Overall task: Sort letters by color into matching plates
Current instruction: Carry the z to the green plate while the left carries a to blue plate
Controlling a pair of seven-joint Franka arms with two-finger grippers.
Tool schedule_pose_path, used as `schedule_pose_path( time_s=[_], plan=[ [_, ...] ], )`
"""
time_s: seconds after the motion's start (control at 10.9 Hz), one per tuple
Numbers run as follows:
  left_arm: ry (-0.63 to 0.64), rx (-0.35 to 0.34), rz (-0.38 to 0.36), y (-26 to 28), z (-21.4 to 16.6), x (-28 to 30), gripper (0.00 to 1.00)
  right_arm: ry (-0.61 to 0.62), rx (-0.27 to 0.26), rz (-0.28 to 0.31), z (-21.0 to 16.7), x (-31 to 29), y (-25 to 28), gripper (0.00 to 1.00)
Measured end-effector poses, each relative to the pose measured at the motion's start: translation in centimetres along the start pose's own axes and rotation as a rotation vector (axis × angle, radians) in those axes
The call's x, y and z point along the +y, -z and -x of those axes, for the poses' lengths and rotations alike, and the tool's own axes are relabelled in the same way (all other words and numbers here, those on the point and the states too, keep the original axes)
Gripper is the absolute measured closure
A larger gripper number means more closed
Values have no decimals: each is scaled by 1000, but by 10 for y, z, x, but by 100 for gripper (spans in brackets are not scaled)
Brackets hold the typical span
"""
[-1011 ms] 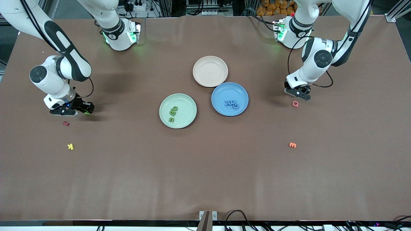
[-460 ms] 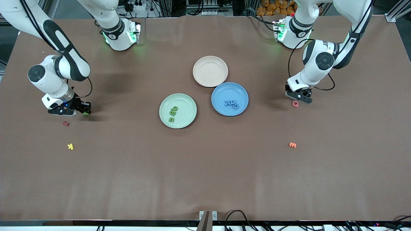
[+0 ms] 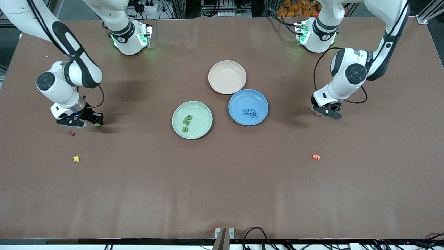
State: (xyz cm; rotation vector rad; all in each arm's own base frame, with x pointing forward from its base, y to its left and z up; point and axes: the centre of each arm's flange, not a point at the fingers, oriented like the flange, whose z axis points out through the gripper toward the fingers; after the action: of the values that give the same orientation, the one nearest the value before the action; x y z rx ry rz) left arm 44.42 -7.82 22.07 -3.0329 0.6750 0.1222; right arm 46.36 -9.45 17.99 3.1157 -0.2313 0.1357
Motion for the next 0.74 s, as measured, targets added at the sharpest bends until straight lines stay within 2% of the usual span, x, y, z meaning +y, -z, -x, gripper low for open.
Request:
schedule_pose_path(
  time_s=[0.37, 0.55, 0.74],
  plan=[
    [49, -10, 71, 36, -37, 23, 63, -79, -14, -2, 1, -83, 14, 64],
    [84, -1, 70, 48, -52, 46, 63, -109, -34, 1, 6, -114, 22, 64],
    [112, 9, 68, 53, -67, 80, 63, -155, -60, -30, 14, -149, 30, 64]
  ],
)
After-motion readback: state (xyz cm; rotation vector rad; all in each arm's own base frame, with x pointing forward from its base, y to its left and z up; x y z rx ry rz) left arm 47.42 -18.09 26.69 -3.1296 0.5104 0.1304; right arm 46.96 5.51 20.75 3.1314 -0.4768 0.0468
